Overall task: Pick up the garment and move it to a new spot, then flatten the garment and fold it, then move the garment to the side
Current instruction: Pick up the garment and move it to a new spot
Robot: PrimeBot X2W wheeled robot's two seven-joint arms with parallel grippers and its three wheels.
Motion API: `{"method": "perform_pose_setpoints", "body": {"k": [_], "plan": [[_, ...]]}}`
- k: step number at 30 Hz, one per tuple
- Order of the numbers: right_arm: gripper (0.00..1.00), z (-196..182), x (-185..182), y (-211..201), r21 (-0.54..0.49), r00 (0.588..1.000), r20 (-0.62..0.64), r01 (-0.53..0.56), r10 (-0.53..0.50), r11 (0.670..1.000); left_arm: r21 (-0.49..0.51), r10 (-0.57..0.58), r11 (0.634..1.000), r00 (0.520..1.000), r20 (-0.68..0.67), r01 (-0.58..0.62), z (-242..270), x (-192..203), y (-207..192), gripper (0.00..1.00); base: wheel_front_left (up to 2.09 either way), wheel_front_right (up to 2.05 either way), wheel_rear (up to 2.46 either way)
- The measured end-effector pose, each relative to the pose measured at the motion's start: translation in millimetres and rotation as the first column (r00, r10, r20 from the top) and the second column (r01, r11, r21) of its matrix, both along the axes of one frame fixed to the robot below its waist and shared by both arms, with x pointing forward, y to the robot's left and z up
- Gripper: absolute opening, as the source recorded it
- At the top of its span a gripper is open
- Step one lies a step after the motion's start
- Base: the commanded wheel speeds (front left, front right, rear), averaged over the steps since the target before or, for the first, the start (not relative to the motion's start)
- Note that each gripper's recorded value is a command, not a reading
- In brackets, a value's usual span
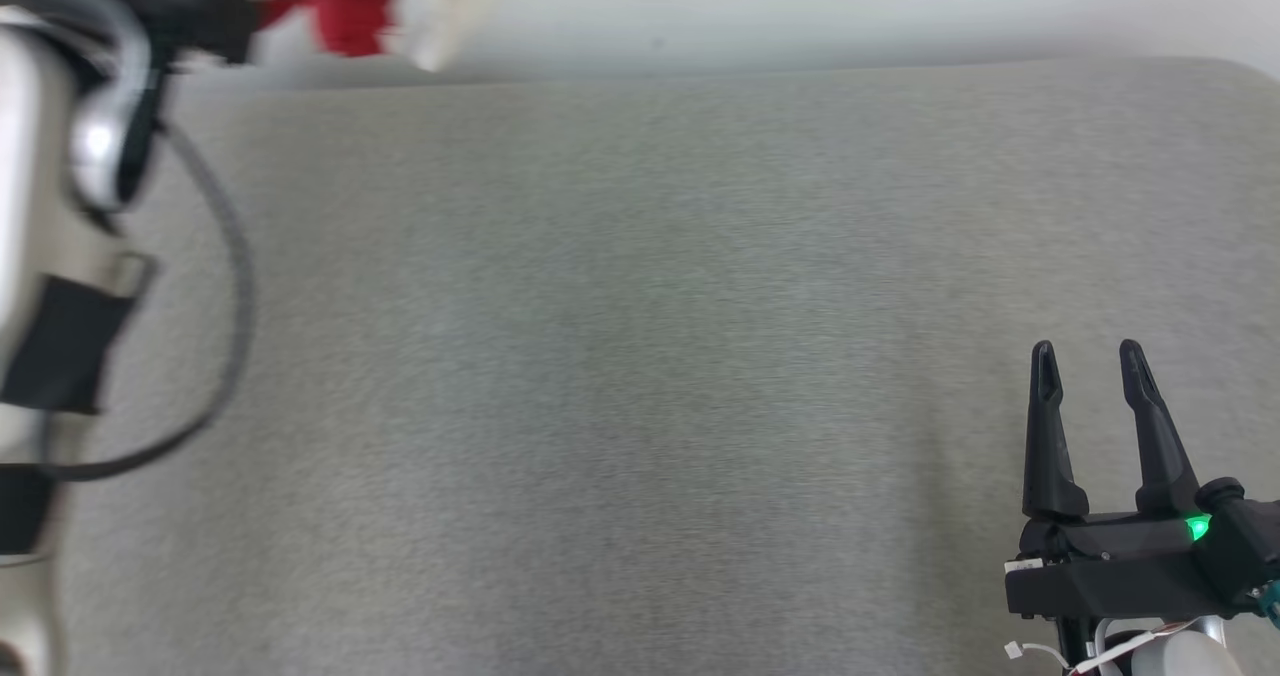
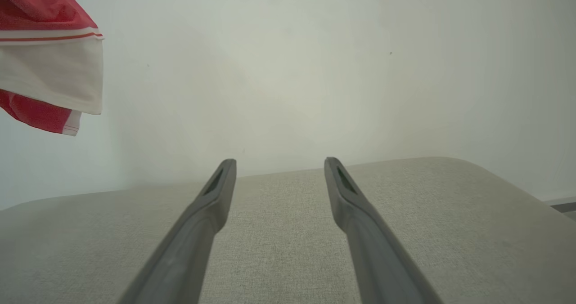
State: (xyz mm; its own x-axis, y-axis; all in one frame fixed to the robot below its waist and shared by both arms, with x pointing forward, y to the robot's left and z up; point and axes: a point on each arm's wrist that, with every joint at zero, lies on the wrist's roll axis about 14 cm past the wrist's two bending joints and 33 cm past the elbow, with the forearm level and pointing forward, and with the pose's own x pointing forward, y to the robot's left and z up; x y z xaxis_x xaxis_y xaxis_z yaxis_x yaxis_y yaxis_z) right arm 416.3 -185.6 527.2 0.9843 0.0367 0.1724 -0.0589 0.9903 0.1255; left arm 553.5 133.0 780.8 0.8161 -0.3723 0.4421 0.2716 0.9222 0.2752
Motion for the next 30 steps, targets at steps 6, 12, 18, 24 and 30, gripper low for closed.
{"method": "perform_pose_setpoints", "body": {"k": [6,12,18,24,30], "plan": [[1.0,5,-18,-23,0.012,0.998,0.004,0.068,-0.068,0.998,-0.032,-0.218,0.976,0.976,-0.012,0.217,-3,-15,-93,0.0,0.0,0.0,0.0],[1.0,10,-36,-47,0.014,0.99,0.011,0.14,-0.14,0.99,-0.12,-0.37,0.927,0.919,-0.136,0.356,-61,-28,-159,0.0,0.0,0.0,0.0],[1.0,11,-50,-62,0.014,0.982,0.008,0.189,-0.189,0.982,-0.206,-0.424,0.904,0.843,-0.331,0.374,-154,-41,-190,0.0,0.0,0.0,0.0],[1.0,8,-55,-67,0.009,0.978,-0.002,0.207,-0.207,0.978,-0.233,-0.394,0.919,0.735,-0.552,0.318,-262,-67,-194,0.0,0.0,0.0,0.0],[1.0,8,-51,-60,0.007,0.983,-0.001,0.182,-0.182,0.983,-0.221,-0.371,0.928,0.704,-0.606,0.3,-296,-84,-188,1.0,0.0,0.0,0.0]]}}
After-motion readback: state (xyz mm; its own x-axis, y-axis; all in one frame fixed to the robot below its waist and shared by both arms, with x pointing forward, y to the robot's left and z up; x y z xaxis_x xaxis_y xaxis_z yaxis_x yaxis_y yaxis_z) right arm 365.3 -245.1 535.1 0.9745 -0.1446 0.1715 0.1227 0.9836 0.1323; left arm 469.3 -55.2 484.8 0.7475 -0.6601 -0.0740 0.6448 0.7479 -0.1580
